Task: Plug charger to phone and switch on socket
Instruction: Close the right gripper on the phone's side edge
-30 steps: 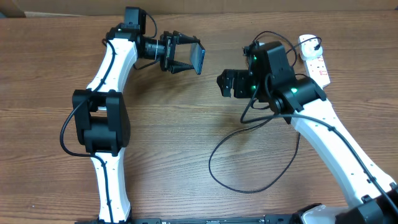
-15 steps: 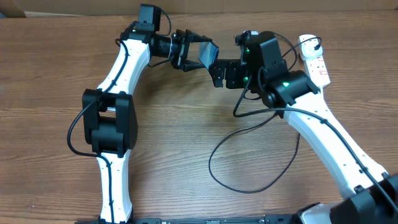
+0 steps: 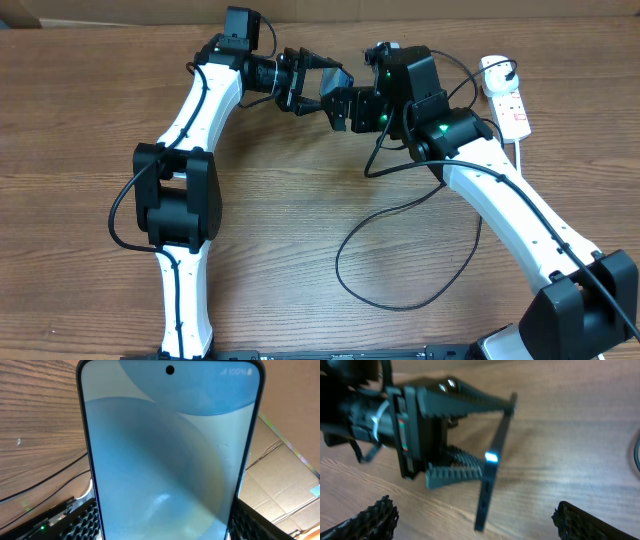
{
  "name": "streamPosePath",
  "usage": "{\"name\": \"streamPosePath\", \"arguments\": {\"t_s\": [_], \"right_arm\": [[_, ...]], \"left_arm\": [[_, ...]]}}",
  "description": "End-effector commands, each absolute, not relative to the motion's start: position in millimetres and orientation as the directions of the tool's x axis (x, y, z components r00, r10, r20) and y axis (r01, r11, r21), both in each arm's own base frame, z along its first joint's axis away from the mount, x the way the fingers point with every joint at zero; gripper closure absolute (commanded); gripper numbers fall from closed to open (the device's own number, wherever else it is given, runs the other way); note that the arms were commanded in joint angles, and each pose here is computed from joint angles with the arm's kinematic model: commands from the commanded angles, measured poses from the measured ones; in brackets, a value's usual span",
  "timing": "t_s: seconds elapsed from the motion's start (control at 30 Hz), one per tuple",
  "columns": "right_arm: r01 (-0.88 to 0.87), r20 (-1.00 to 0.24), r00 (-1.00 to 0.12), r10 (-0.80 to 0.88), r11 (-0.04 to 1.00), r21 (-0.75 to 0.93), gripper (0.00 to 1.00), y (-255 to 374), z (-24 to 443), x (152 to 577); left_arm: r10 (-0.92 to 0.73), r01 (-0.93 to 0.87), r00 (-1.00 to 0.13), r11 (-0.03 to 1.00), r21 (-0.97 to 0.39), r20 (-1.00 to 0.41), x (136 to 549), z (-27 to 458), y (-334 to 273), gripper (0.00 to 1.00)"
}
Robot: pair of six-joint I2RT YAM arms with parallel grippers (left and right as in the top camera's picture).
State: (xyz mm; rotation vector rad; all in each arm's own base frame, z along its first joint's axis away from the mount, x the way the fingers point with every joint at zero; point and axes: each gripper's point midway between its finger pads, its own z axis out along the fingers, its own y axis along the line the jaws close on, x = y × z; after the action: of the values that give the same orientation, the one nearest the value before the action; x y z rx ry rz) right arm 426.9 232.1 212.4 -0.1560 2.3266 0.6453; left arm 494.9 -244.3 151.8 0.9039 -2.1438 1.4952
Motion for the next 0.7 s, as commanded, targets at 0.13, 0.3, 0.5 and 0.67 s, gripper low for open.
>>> {"name": "streamPosePath", "arguments": {"t_s": [0.13,0.3,0.5,0.67], "right_arm": [[-0.301,-0.683,-0.727,0.073,0.86,0.412,0.0,242,211,441],[-0.25,-0.656,-0.742,0.136,0.852,0.46,0.0,243,209,445],[-0.209,-0.691,-0.705,0.16,0.884,0.417,0.0,232,212,455],[-0.204,-0.685,-0.711,0.16,0.885,0.418,0.0,231,210,454]], "left_arm": [[-0.242,-0.653,-0.756,0.226,-0.723,0.608,494,166,-252,0.37],[-0.238,-0.649,-0.76,0.23,-0.725,0.605,493,166,-254,0.37],[-0.23,-0.64,-0.768,0.236,-0.731,0.598,491,166,-257,0.37],[-0.243,-0.616,-0.787,0.258,-0.744,0.567,491,162,-261,0.37]]}}
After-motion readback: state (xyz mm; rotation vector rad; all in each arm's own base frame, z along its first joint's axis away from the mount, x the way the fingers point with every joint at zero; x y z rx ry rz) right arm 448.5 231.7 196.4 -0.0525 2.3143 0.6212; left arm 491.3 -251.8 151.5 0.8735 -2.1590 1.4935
